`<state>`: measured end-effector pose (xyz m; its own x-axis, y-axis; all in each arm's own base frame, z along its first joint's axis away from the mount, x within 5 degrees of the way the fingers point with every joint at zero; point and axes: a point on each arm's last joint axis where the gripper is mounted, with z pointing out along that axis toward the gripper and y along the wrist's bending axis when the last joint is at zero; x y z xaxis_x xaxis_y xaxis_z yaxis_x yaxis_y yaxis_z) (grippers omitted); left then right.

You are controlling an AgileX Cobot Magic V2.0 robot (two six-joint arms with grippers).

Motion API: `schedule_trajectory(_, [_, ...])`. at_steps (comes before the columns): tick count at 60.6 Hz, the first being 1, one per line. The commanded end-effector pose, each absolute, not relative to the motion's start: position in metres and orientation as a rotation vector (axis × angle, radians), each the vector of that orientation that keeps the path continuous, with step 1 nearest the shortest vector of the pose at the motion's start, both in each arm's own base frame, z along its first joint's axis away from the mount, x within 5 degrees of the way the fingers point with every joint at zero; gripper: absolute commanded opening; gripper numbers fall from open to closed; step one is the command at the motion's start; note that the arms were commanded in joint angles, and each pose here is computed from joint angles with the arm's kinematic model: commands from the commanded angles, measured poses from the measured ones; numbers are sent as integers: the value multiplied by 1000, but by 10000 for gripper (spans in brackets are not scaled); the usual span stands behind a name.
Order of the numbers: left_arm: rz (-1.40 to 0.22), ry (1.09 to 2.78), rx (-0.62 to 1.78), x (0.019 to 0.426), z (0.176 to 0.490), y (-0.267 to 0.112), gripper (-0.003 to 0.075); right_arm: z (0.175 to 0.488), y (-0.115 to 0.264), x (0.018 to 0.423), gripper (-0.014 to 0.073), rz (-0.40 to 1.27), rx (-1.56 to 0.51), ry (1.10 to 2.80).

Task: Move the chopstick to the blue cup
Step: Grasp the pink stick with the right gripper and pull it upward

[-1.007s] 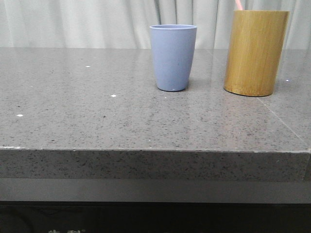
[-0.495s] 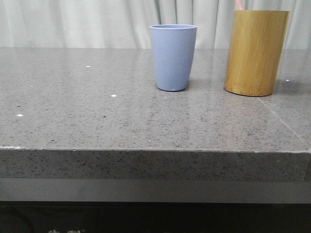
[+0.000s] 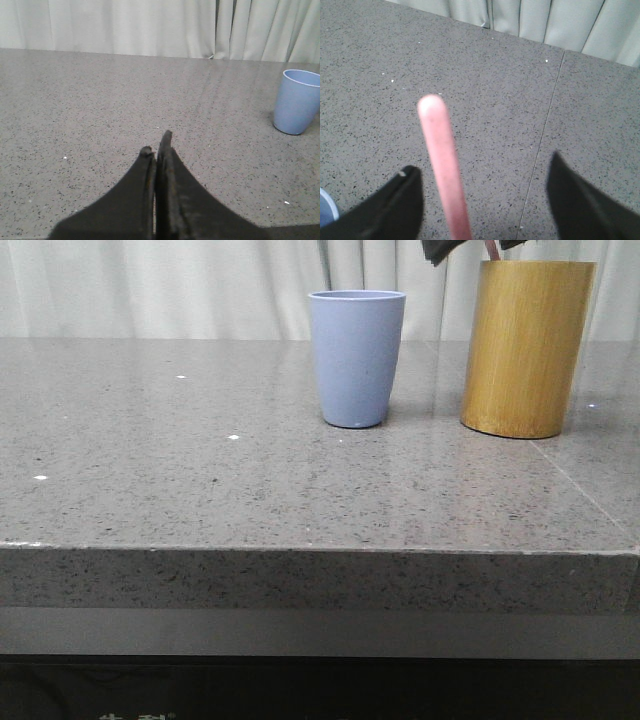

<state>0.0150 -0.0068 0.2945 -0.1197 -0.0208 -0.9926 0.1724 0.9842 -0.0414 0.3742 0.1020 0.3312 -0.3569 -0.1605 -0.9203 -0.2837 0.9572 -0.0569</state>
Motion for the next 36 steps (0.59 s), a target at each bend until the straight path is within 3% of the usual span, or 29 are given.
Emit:
schedule_trajectory(1, [-181,1589,92,15,309,-7,-18,369,100,368,285,130,-310,1787])
schedule_trajectory(9, [-181,1589,92,15,309,-7,-18,370,100,368,60,130,-310,1784])
schedule_trajectory(15, [-181,1589,92,15,309,-7,-18,371,100,368,-29,131,-309,1775])
schedule_trajectory(36, [-181,1589,92,15,309,-7,-18,390,97,358,-59,132,-301,1705])
